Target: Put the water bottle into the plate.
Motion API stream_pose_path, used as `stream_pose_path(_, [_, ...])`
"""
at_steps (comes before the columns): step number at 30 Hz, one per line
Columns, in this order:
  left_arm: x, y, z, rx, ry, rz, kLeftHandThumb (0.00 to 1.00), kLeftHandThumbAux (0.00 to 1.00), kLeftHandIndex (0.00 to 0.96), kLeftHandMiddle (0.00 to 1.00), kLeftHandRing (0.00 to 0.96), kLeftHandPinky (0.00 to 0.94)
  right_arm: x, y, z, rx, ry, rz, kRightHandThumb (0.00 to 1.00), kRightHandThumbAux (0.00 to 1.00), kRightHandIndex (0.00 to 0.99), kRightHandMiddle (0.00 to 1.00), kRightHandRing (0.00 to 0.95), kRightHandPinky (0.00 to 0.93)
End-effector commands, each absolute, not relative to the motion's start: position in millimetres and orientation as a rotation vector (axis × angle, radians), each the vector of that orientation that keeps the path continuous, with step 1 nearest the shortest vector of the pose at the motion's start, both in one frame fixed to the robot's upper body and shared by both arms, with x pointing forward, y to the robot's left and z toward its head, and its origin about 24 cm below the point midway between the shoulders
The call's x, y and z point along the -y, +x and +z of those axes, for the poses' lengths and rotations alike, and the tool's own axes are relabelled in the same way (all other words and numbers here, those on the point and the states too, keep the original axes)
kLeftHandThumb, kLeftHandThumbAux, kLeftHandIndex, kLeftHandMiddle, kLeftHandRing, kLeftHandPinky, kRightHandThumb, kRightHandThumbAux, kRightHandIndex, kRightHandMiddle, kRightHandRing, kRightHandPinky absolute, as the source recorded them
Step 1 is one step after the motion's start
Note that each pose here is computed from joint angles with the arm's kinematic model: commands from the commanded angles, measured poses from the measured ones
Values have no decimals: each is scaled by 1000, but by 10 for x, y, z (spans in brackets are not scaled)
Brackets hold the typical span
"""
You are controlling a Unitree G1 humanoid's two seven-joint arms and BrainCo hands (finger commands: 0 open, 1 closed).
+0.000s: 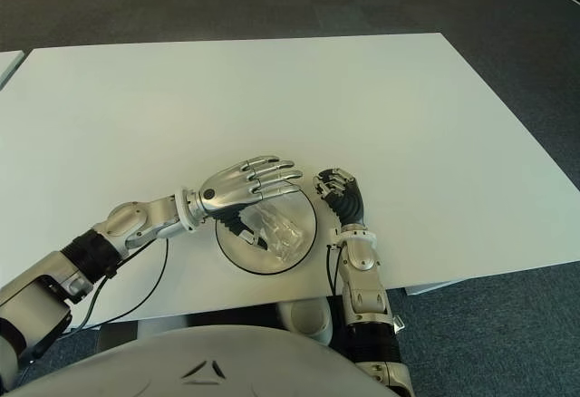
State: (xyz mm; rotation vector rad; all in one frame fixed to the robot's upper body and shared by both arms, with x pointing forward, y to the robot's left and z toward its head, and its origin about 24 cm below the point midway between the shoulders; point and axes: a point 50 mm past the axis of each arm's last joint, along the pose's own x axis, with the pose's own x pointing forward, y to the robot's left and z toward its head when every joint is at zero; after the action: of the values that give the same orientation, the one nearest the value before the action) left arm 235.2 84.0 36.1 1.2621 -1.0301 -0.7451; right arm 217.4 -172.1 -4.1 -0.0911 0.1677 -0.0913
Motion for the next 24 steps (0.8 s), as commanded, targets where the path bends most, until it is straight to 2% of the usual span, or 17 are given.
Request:
stream_pose_path(1, [-864,2330,351,1022,1255,-720,205,161,0,0,0,0,1714,2122,-132,-222,-82,-91,704,732,428,570,572,582])
stream_pose_path(11, [-866,2322,363,1015,1269,-716,203,172,0,0,0,0,1723,2121,-139,-220,-85,-85,704,732,428,575,576,590])
stream_pose_path(17, [-879,2313,377,1017,1290,-719,189,226,0,0,0,0,1729,2124,-144,-229,-89,-87,704,731,428,570,573,581])
stream_pose_path(24, [-877,2321,401,1044,1307,-676,201,222,0,0,0,0,1729,2126,-144,-227,-89,-87,704,731,429,574,576,589])
